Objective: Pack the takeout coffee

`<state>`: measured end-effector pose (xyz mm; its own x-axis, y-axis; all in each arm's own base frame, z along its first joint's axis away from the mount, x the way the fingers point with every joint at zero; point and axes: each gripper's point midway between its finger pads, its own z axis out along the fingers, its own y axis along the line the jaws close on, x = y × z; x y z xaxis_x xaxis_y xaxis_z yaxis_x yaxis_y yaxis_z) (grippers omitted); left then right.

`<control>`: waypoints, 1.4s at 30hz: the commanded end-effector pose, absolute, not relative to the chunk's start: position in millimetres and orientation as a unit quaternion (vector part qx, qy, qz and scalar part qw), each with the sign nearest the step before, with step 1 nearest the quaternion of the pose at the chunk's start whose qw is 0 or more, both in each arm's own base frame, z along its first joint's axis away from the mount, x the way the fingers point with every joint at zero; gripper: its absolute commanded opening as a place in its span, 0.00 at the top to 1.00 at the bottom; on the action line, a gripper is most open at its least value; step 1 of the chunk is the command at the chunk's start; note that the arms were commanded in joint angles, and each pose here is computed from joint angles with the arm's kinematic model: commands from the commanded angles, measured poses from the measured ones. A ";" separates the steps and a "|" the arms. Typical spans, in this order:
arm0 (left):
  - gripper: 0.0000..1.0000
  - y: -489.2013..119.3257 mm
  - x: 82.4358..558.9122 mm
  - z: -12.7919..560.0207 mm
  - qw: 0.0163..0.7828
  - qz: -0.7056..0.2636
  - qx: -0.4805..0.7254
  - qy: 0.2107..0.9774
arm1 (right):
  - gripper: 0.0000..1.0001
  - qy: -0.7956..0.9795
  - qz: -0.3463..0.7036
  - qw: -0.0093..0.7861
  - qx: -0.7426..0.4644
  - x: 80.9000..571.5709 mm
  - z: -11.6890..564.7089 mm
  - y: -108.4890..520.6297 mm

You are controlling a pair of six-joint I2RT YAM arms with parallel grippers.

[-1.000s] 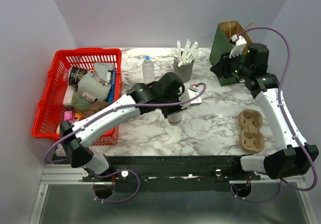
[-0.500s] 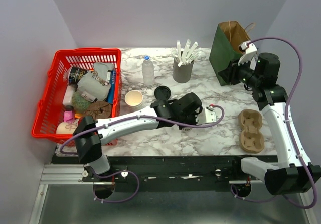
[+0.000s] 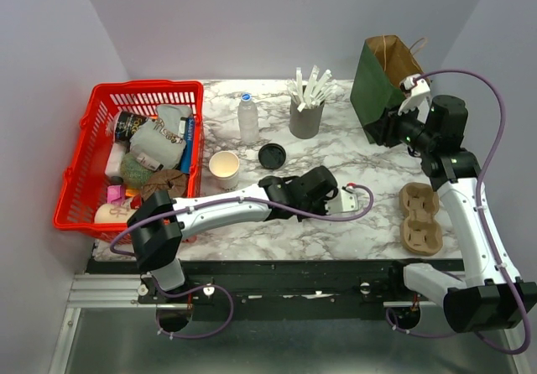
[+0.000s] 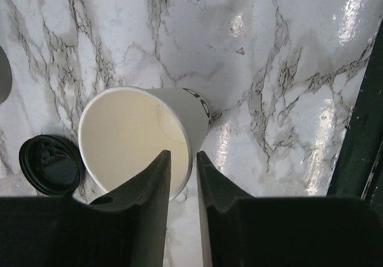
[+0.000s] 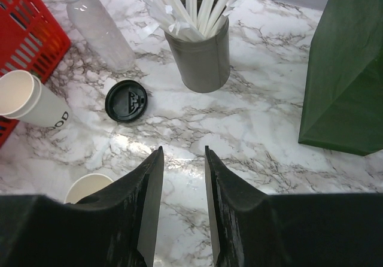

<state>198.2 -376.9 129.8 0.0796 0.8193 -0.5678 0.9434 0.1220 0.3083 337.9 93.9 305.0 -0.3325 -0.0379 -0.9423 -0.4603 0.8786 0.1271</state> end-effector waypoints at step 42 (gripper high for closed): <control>0.52 -329.1 425.8 85.2 0.326 -0.057 0.283 0.900 | 0.54 0.833 0.170 0.508 -0.137 386.1 291.9 82.3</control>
